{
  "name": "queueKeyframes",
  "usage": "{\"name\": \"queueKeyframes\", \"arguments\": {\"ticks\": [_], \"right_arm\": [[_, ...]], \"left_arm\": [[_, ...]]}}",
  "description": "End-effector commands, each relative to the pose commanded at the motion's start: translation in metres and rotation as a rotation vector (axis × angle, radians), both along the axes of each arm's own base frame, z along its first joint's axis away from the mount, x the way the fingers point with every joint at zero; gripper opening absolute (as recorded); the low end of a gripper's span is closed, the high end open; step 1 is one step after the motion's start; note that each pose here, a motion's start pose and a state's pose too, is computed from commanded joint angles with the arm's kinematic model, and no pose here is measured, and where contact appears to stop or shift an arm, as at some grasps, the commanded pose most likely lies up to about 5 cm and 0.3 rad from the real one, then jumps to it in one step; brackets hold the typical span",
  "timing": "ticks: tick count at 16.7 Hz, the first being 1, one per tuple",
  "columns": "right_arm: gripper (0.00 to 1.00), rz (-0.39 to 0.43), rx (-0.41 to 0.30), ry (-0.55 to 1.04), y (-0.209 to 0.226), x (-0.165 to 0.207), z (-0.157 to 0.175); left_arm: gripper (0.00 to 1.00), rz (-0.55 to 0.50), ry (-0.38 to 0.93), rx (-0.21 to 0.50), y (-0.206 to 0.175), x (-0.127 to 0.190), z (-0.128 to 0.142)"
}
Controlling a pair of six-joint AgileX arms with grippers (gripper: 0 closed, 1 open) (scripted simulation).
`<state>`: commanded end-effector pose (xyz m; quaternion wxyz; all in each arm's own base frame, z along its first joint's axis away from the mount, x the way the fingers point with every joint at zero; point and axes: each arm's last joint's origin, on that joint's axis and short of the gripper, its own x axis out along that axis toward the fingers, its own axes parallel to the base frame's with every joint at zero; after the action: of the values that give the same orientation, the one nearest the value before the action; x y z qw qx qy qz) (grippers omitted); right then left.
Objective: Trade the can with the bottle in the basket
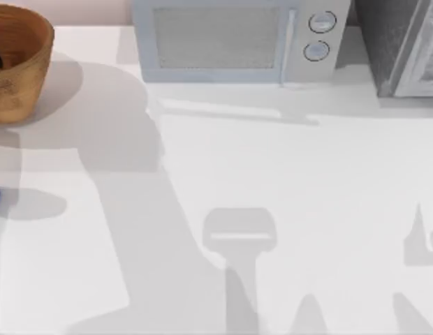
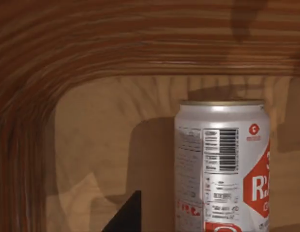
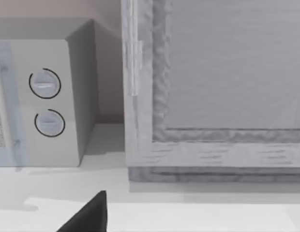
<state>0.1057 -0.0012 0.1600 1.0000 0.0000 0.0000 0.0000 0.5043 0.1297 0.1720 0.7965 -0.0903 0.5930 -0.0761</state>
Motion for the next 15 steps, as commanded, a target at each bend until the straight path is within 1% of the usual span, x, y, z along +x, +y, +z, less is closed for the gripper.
{"name": "queueKeyframes", "arguments": {"ticks": [5,7,12,15], "right_arm": [[1.0,0.0,0.0,0.0,0.0,0.0,0.0],[1.0,0.0,0.0,0.0,0.0,0.0,0.0],[1.0,0.0,0.0,0.0,0.0,0.0,0.0],[1.0,0.0,0.0,0.0,0.0,0.0,0.0]], "left_arm": [[1.0,0.0,-0.001,0.0,-0.006,0.01,-0.034],[1.0,0.0,-0.001,0.0,-0.008,0.012,-0.043],[1.0,0.0,-0.001,0.0,-0.009,0.013,-0.046],[0.77,0.0,-0.001,0.0,-0.009,0.013,-0.046]]}}
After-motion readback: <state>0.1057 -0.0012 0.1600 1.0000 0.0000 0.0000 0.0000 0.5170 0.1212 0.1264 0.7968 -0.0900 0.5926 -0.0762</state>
